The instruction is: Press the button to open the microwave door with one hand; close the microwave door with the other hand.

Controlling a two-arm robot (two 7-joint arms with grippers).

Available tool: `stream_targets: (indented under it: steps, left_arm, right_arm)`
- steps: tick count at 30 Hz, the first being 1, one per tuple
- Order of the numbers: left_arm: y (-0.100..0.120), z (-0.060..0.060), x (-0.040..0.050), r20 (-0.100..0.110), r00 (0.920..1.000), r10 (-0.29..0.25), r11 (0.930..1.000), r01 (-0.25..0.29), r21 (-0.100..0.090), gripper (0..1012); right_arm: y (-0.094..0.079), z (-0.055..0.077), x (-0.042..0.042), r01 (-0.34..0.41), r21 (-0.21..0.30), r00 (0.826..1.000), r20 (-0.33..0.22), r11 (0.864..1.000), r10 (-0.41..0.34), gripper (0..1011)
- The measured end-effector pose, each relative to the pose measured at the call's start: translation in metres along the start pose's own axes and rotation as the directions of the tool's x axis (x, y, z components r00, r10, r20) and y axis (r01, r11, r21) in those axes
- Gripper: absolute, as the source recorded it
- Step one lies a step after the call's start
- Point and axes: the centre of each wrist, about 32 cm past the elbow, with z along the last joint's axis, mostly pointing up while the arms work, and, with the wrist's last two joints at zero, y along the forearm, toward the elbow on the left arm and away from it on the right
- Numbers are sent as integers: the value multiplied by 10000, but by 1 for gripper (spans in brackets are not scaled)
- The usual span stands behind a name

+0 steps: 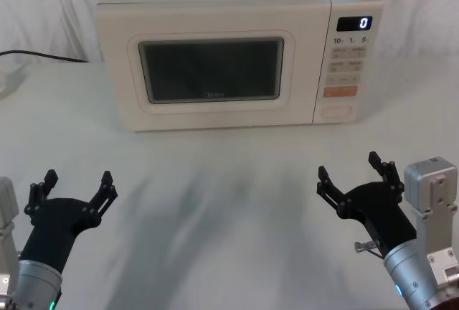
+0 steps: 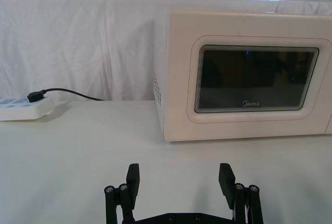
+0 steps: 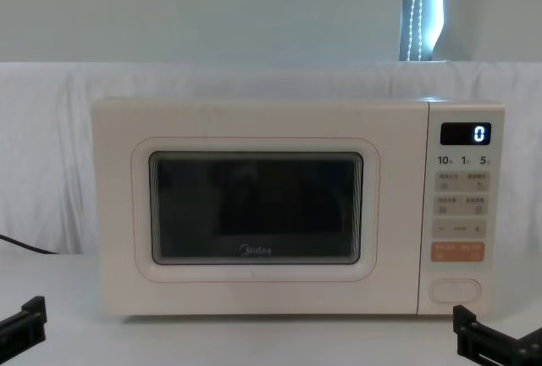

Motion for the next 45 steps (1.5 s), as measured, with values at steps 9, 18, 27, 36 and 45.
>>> stream_targets:
  steps: [9,18,27,36,45]
  left_arm:
    - [0,0,0,0,10000,0,10000,0,0,1001]
    - [0,0,0,0,10000,-1,10000,1,0,1001]
    - [0,0,0,0,10000,0,10000,0,0,1001]
    - [0,0,0,0,10000,0,10000,0,0,1001]
    - [0,0,0,0,10000,0,10000,0,-1,1001]
  right_arm:
    - [0,0,0,0,0,10000,0,10000,0,1000]
    - [0,0,0,0,1,10000,0,10000,0,1000]
    - [0,0,0,0,0,10000,0,10000,0,1000]
    - [0,0,0,0,1,10000,0,10000,0,1000]
    - [0,0,0,0,0,10000,1,10000,0,1000]
